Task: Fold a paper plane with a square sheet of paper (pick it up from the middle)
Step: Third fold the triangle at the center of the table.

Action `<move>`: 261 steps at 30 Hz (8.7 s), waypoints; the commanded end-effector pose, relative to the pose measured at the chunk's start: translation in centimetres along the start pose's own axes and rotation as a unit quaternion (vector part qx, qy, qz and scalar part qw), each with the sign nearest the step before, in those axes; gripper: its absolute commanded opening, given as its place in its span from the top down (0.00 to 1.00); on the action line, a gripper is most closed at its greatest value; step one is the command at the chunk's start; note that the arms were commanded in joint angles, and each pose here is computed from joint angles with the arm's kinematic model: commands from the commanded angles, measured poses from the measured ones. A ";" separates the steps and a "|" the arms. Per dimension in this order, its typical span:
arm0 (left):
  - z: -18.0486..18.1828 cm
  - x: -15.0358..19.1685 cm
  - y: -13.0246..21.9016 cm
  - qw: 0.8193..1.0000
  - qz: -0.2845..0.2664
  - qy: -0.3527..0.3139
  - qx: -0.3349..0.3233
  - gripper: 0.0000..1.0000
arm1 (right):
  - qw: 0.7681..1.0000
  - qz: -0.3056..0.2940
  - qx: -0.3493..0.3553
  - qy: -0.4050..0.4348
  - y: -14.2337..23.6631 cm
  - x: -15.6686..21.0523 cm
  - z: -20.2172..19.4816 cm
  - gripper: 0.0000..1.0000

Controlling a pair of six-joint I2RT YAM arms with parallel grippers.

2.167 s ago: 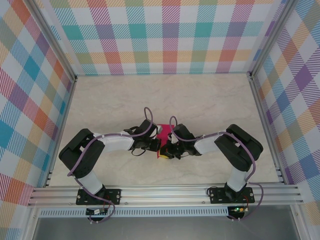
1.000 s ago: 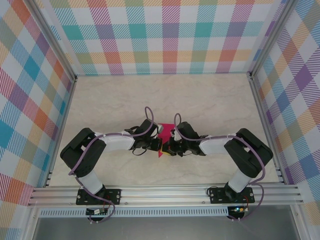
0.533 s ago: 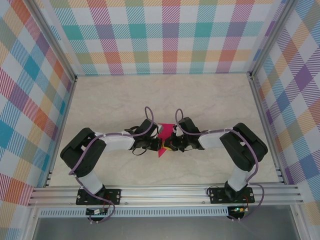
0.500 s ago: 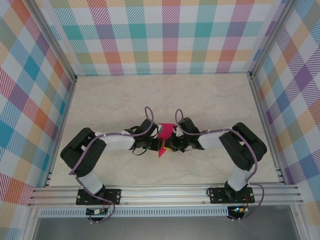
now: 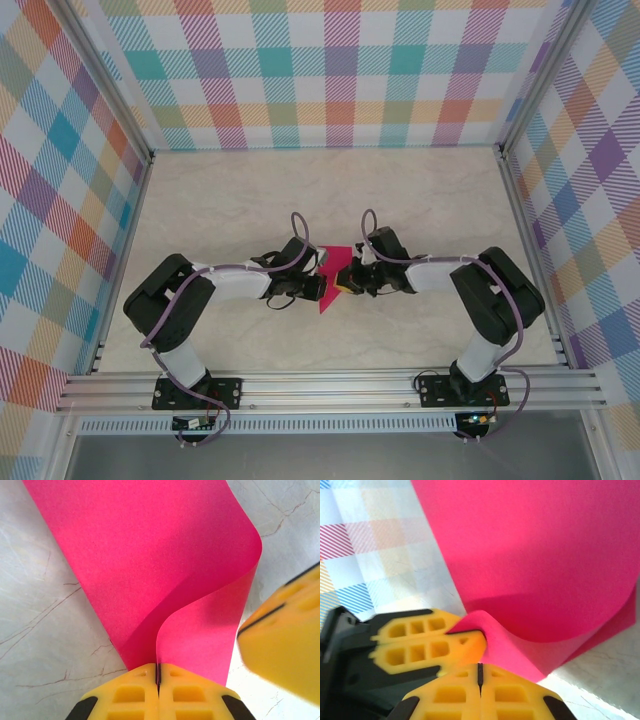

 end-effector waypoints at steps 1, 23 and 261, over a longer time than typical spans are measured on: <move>4.0 4.6 -1.5 0.994 0.080 0.015 -0.068 1.00 | 1.000 0.010 -0.010 0.011 0.2 -0.3 0.2 0.96; 4.4 5.2 -1.8 0.993 0.091 0.016 -0.075 1.00 | 1.000 0.006 -0.019 0.007 1.7 -2.5 -1.0 0.95; 5.5 7.9 0.4 0.977 0.083 0.183 -0.075 1.00 | 0.998 -0.010 0.057 0.015 2.1 -5.4 -4.4 0.85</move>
Point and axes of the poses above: each hand's point on the last joint's axis, 136 mm out from that joint toward the fingers, its own y axis back along the fingers, its own z axis along the line the jaws close on, x = y × z, the point moved 1 cm from there along y, back along the fingers, and after that the axes turned 7 degrees about y, right-handed, at the moved point
